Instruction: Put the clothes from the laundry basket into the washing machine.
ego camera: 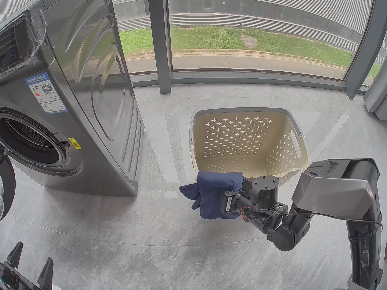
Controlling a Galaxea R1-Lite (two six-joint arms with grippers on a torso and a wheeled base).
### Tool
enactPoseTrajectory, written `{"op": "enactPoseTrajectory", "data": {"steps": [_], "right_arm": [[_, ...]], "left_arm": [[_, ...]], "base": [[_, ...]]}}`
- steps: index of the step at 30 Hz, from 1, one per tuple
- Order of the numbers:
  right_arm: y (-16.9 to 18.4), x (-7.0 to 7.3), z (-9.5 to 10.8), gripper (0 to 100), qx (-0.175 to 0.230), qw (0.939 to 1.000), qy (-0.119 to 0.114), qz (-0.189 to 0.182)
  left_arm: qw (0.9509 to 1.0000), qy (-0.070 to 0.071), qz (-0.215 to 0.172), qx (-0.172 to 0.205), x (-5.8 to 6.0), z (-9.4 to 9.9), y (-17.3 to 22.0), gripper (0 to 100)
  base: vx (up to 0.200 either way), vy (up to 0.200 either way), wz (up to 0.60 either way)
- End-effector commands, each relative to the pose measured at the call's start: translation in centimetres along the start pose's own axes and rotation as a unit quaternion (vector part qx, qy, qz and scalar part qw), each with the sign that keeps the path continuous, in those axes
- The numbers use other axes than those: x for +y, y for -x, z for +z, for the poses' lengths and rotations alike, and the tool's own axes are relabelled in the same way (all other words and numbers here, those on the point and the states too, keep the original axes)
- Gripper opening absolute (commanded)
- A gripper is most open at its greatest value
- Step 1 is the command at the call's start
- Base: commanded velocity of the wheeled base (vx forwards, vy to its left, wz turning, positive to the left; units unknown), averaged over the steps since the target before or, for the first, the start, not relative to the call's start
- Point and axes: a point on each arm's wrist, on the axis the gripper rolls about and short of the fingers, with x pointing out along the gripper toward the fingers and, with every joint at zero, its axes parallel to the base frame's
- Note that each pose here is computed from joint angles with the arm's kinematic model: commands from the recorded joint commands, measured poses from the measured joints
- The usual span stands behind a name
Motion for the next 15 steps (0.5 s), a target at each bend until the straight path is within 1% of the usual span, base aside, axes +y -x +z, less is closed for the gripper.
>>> {"op": "enactPoseTrajectory", "data": {"steps": [1, 5, 8, 9, 10, 11, 15], "right_arm": [[1.5, 0.2, 0.6, 0, -0.002, 1.0000, 0.000, 0.005], [4.1, 0.7, 2.8, 0, -0.025, 0.9995, -0.003, 0.017], [6.6, 1.4, 5.2, 0, -0.052, 0.9981, -0.007, 0.031], [7.6, 1.7, 6.4, 0, -0.068, 0.9969, -0.010, 0.039], [7.6, 1.7, 6.4, 0, -0.068, 0.9969, -0.010, 0.039], [9.4, 2.2, 8.3, 0, -0.095, 0.9938, -0.015, 0.055], [13.2, 2.7, 11.4, 0, -0.140, 0.9856, -0.023, 0.091]], "left_arm": [[1.0000, 0.002, 0.001, 0.000, 0.0, -0.5, 0.0, 100], [1.0000, 0.002, 0.001, 0.000, 0.0, -0.5, 0.0, 100], [1.0000, 0.003, 0.001, 0.000, 0.0, -0.5, 0.0, 100], [1.0000, 0.002, 0.001, 0.000, 0.0, -0.5, 0.0, 100], [1.0000, 0.002, 0.001, 0.000, 0.0, -0.5, 0.0, 100], [1.0000, 0.002, 0.001, 0.000, 0.0, -0.5, 0.0, 100], [1.0000, 0.002, 0.001, 0.000, 0.0, -0.5, 0.0, 100]], "base": [[0.000, 0.000, 0.00], [0.000, 0.000, 0.00], [0.000, 0.000, 0.00], [0.000, 0.000, 0.00], [0.000, 0.000, 0.00], [0.000, 0.000, 0.00], [0.000, 0.000, 0.00]]}}
